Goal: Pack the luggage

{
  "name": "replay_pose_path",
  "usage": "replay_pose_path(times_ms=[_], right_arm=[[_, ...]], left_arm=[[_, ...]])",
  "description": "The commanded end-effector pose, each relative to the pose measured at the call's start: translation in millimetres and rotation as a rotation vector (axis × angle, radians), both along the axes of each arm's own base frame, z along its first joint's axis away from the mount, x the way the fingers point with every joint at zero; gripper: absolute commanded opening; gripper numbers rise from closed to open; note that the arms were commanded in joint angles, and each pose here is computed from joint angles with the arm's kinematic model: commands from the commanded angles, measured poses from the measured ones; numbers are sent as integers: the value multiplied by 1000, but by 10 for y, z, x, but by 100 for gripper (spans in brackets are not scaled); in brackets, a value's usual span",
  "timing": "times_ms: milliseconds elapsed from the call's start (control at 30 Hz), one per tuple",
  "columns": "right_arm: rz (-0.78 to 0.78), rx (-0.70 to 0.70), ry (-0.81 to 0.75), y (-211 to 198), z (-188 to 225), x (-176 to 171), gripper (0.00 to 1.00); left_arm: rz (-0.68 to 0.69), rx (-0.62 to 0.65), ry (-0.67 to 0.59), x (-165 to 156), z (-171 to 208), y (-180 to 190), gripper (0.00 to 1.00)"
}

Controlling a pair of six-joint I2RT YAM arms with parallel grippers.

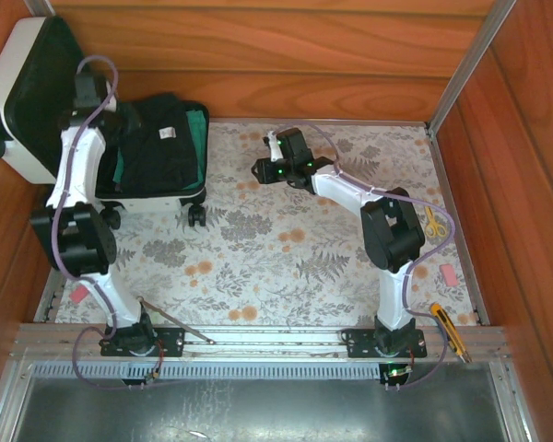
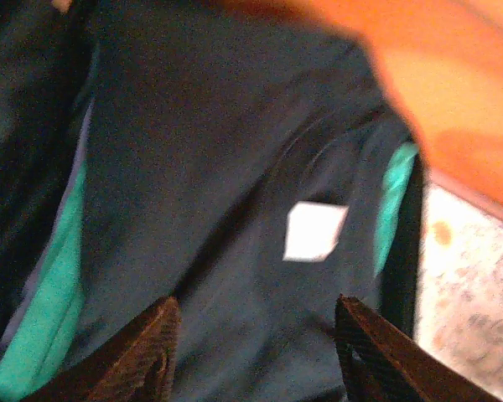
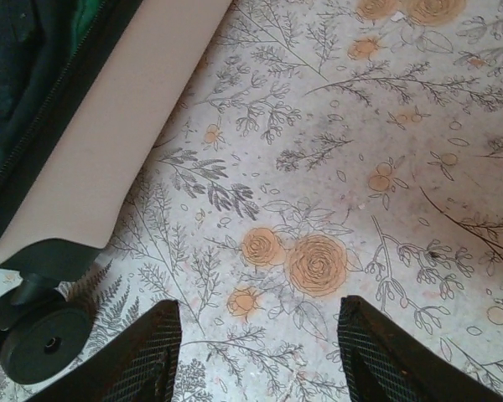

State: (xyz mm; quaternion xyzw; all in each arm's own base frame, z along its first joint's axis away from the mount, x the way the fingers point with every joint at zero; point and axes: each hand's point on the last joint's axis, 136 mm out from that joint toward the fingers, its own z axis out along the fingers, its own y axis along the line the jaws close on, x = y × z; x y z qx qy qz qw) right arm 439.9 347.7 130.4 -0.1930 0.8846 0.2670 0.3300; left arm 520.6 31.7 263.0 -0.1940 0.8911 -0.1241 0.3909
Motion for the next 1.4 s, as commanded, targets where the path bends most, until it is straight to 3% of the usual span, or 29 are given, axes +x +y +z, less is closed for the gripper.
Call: replay_pose_path(times_ms=[0, 200, 333, 533, 733, 967, 1167, 1367], right_arm=[[-4, -17, 3, -83, 44, -44, 54], [-16, -29, 71, -191, -122, -226, 53], [-18, -44, 115, -273, -250, -380, 53], [-19, -74, 190, -360, -515, -541, 52], [-18, -81, 207, -363, -563, -565, 51], [-15, -90, 186, -383, -498, -560, 51], [-13, -86, 193, -385, -494, -572, 51], [-18, -84, 199, -406, -467, -610, 51]], left_arm=[[-10, 72, -84, 582, 49, 9, 58], [115, 78, -189, 1460, -127, 265, 61], [111, 47, -202, 1716, -435, 242, 60], [-16, 30, -181, 1859, -863, -70, 56], [-187, -28, -145, 1800, -1081, -405, 52], [-436, -27, 47, 1318, -1525, -674, 49], [-528, -88, 182, 1071, -1990, -777, 43], [-537, -26, 186, 1122, -2104, -741, 49]])
